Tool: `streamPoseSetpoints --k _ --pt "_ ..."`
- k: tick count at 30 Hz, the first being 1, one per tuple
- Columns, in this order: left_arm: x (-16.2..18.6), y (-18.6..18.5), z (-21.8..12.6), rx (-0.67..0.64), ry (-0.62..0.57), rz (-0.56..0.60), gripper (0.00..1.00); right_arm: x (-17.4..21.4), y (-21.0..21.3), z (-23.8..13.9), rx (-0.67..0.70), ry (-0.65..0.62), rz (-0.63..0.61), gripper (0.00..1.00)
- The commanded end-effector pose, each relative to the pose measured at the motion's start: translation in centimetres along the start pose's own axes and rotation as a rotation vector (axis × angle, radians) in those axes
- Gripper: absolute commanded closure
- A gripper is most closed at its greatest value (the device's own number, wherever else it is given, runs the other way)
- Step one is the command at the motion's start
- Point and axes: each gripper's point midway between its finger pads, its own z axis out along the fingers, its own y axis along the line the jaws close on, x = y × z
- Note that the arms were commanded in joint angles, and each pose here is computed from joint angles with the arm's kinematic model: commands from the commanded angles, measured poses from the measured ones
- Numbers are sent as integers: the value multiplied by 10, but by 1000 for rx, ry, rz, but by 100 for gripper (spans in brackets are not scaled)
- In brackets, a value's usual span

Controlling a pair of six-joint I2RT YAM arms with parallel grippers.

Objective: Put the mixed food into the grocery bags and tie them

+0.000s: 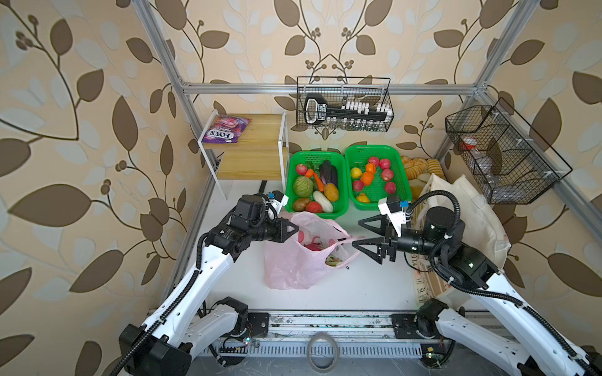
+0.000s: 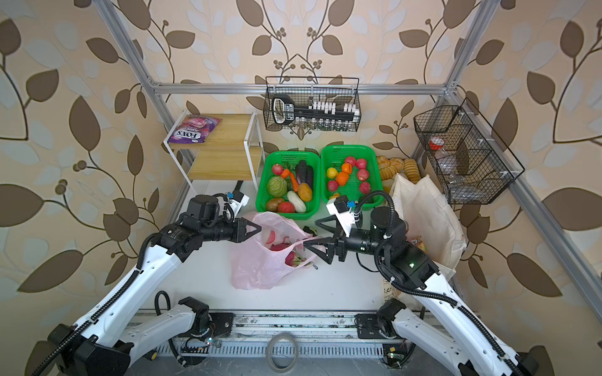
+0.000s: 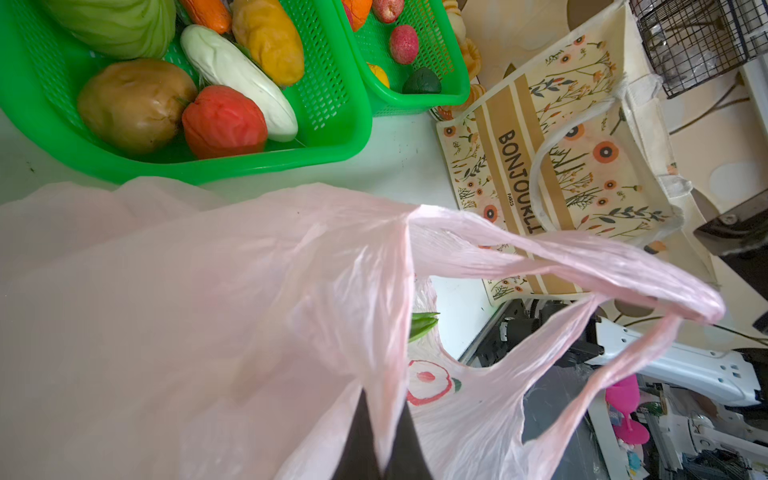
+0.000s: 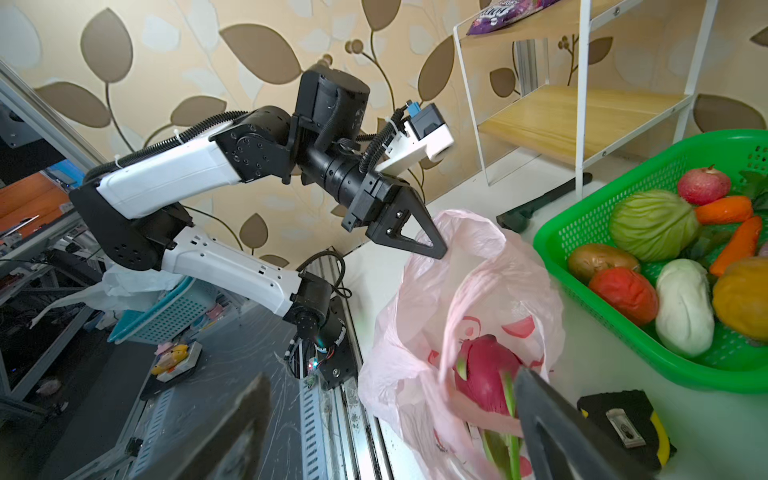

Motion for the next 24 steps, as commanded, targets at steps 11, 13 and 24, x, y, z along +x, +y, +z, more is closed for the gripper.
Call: streamPoseSetpoints --k 11,13,24 --pt "-5 2 -7 -22 -47 8 100 107 -154 -32 678 89 478 49" --pt "-6 2 -7 -24 -47 7 100 125 -149 -12 638 175 464 49" --pt "-6 2 -7 -24 -46 2 100 190 -134 71 489 396 443 48"
